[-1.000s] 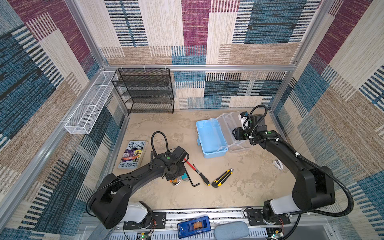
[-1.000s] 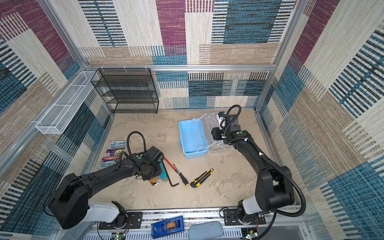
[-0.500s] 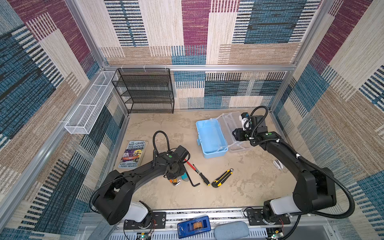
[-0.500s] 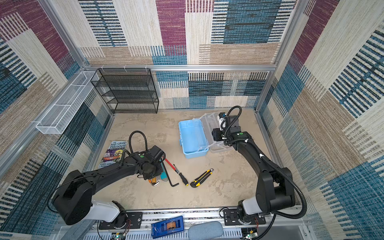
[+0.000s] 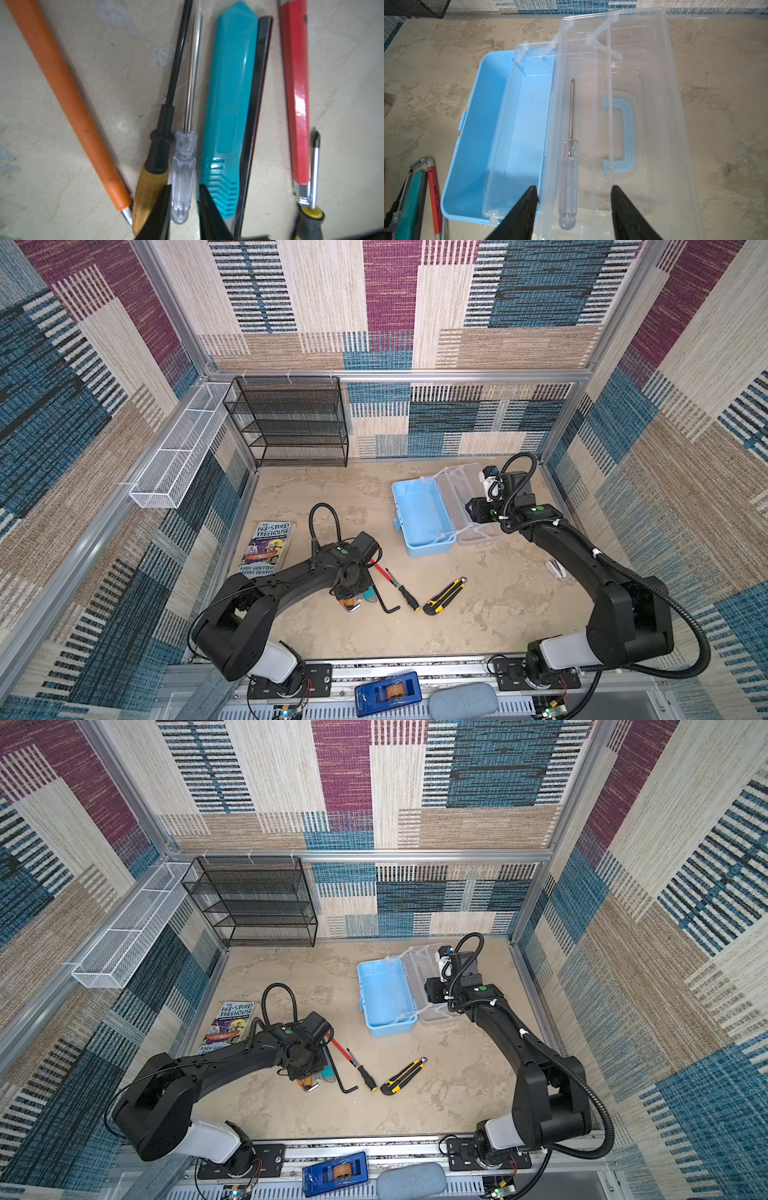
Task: Pack the tool kit
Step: 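Drop the clear screwdriver into the lid tray while left grasps small clear screwdriver, then carry the small clear screwdriver into the lid tray with left while right withdraws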
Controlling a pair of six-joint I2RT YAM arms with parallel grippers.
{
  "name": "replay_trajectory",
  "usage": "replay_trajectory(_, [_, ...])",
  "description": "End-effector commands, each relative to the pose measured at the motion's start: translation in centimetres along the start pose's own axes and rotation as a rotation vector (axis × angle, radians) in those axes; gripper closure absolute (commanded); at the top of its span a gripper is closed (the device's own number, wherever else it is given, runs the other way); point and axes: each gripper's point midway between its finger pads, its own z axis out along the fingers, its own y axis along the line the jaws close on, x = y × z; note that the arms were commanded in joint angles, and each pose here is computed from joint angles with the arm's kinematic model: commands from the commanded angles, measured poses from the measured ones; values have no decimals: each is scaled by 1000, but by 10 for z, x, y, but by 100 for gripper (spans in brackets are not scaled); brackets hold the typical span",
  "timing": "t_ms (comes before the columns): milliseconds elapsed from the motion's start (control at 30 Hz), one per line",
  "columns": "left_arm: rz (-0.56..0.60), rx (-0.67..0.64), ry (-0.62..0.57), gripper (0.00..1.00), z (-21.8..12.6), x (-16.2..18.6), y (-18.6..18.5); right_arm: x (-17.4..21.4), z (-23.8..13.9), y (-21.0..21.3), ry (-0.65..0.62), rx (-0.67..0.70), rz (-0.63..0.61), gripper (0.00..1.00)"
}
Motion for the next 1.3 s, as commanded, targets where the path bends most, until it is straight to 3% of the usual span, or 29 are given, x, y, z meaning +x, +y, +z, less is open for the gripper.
replay_trajectory(0, [10, -34, 6, 73, 2, 1, 5, -4, -2, 0, -21, 1, 4, 41])
replay_trajectory(467, [27, -50, 31, 76, 8, 3, 4, -5, -4, -2, -25, 12, 4, 40])
replay_trajectory(700, [35, -58, 43, 73, 12, 4, 2, -7, -6, -2, -31, 14, 3, 40])
replay_trajectory(1267, [37, -15, -3, 89, -4, -3, -4, -27, -22, 3, -118, -31, 23, 34])
